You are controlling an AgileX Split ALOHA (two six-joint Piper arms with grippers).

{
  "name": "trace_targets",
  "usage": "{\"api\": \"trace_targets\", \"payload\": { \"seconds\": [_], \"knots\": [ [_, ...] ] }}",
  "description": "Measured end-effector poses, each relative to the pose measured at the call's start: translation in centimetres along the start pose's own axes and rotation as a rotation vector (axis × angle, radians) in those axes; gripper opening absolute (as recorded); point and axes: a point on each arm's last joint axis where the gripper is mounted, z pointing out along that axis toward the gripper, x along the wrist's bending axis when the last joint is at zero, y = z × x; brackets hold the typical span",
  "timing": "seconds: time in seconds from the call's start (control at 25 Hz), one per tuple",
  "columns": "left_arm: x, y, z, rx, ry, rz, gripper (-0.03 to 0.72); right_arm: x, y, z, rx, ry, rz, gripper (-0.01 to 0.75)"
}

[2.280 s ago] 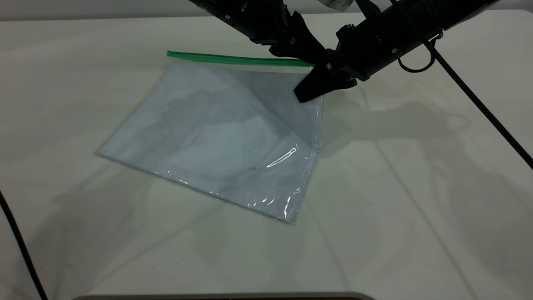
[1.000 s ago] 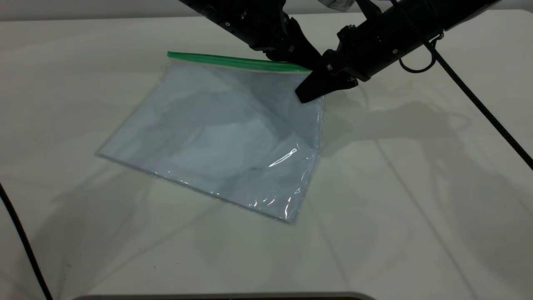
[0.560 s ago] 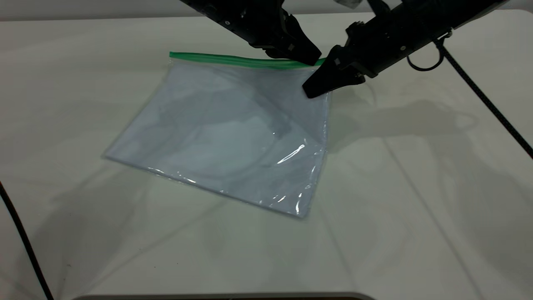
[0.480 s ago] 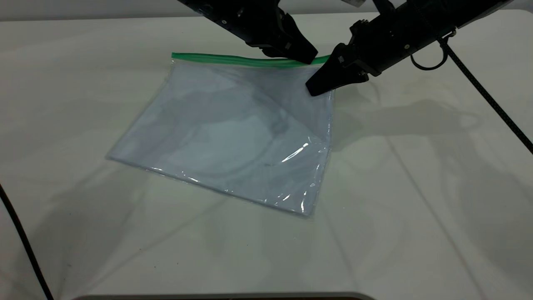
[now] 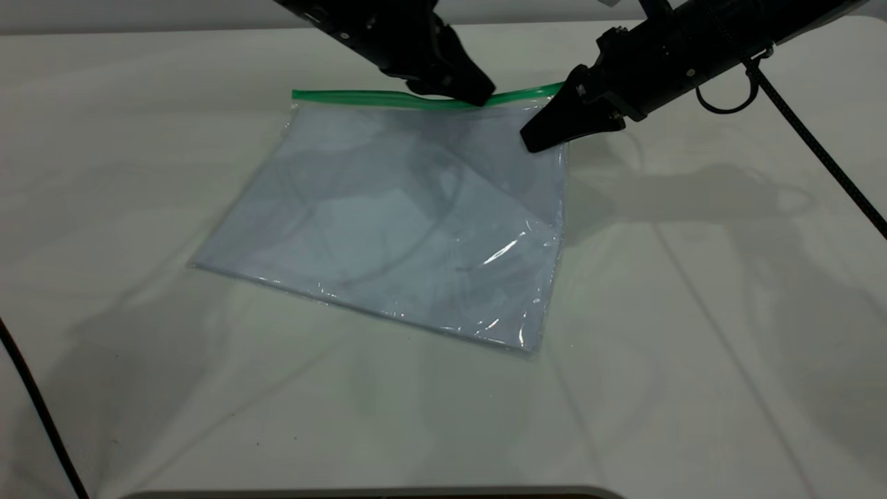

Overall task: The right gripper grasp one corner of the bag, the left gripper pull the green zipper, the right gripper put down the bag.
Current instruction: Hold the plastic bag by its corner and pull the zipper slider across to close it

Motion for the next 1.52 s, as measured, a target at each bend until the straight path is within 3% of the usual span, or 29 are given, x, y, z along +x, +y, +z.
{"api": "trace_targets", "payload": {
  "seconds": [0.84,1.52],
  "knots": [
    [7.0,-5.5,-6.4,0.005,0.15,-0.123,0.114,0.0,0.2,-0.1,-0.022,0.001,0.016,0.036],
    [10.1,-9.2,-10.5,0.04,0.236,-0.169,0.114,-0.1,0.2,-0.1,-0.023,-0.004,0.016,0.036]
  ]
}}
